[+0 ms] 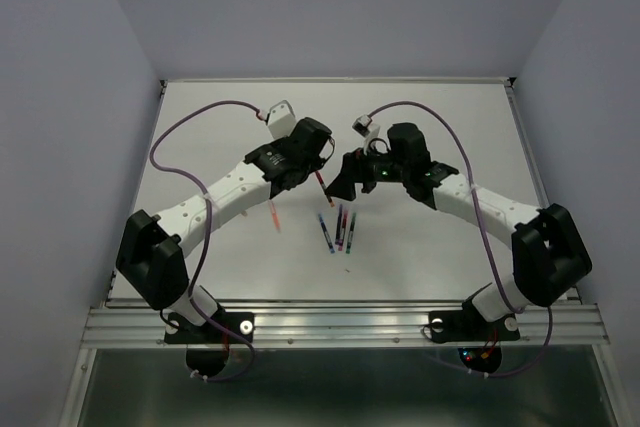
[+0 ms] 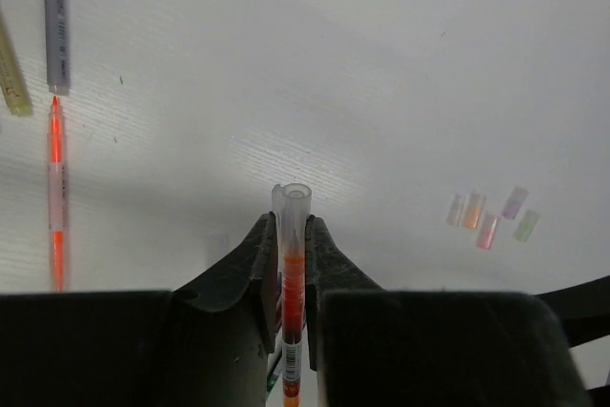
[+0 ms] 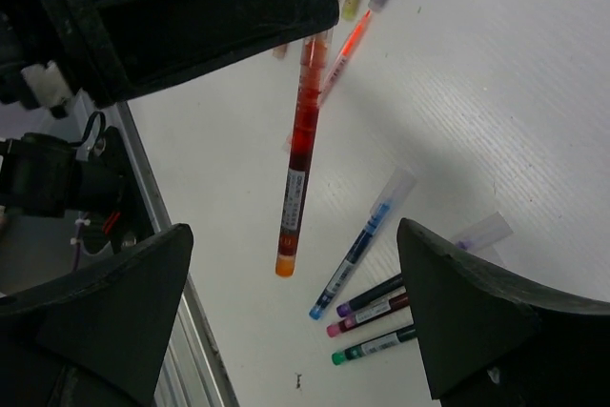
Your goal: Open the pen caps
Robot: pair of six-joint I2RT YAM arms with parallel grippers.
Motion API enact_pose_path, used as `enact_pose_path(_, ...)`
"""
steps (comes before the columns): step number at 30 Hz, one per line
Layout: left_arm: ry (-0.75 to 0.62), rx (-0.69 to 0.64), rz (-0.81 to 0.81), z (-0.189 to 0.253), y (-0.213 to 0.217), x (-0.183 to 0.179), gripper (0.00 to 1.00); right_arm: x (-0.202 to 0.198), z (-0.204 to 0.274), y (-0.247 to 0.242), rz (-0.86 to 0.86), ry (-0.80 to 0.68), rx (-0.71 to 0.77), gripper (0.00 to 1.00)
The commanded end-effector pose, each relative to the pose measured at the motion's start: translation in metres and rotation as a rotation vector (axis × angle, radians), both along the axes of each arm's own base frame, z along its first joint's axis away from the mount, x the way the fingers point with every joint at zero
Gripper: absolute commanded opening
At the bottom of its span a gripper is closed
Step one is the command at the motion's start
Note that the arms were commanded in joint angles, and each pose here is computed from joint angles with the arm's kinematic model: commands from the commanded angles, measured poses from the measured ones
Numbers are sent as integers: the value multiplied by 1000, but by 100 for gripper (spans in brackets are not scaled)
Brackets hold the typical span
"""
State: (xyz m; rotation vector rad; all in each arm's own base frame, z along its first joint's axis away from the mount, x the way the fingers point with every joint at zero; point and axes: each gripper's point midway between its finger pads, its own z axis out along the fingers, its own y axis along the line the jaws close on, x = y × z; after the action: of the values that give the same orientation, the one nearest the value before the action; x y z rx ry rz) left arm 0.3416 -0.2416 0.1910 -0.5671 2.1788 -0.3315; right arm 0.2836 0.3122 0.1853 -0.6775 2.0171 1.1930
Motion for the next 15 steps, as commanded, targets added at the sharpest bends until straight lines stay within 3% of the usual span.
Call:
enact_pose_path(1,-112,-87,48,47,2,8,0,25,20,22,-24,-123,6,90)
enact_pose_path(3,-117,-97,50,49,2,8,0,30,18,26,-39,-131,-6,82)
enact_pose_path(9,-130,-123,44,54,0,7,0,37,11,38,-41,-128,-23,76)
enact_pose_path(14,-132,-132,42,55,-2,8,0,38,13,43,-47,-115,-13,37)
enact_pose_path(15,-130,-132,40,54,-2,8,0,39,14,43,-56,-110,-9,23)
